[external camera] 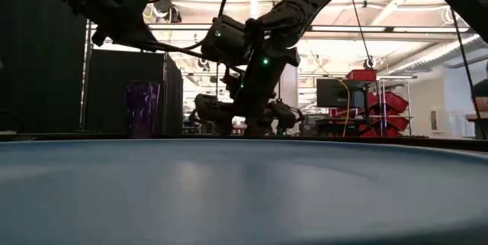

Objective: Set table place
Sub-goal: Move the silver knife to the middle right of the table

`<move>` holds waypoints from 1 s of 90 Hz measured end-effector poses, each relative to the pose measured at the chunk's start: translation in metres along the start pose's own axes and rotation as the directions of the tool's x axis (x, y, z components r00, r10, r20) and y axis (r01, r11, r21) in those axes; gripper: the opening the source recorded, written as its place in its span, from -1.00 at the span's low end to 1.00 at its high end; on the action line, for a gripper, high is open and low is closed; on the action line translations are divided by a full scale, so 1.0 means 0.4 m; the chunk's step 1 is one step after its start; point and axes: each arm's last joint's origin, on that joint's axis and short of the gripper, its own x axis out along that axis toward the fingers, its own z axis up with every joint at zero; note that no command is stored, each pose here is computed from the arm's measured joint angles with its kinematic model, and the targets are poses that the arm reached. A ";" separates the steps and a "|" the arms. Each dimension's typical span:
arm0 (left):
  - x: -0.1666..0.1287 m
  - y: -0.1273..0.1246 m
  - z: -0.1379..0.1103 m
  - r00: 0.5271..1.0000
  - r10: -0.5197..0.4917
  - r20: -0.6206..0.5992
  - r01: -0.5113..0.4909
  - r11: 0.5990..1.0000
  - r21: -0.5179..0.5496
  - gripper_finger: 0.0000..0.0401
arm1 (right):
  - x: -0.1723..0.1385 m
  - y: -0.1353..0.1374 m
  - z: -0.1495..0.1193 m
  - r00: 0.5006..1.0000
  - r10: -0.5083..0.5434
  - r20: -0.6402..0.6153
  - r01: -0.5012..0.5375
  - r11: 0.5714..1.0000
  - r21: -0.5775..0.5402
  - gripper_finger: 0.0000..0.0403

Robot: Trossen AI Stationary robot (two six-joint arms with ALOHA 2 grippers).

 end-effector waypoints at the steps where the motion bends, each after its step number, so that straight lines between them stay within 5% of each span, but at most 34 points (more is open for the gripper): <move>1: 0.000 0.000 0.000 1.000 0.000 0.000 0.000 1.000 0.000 -0.77 | 0.000 0.000 0.000 1.000 0.000 0.000 0.000 1.000 0.000 -0.07; 26: 0.000 0.000 0.000 1.000 0.000 0.000 0.000 1.000 0.000 -0.77 | 0.000 -0.005 -0.004 1.000 -0.020 -0.013 0.020 1.000 -0.020 -0.09; 90: 0.000 0.000 0.000 1.000 0.000 0.000 0.000 1.000 0.000 -0.77 | 0.002 -0.010 -0.006 0.999 -0.020 -0.045 0.012 0.986 -0.165 -0.53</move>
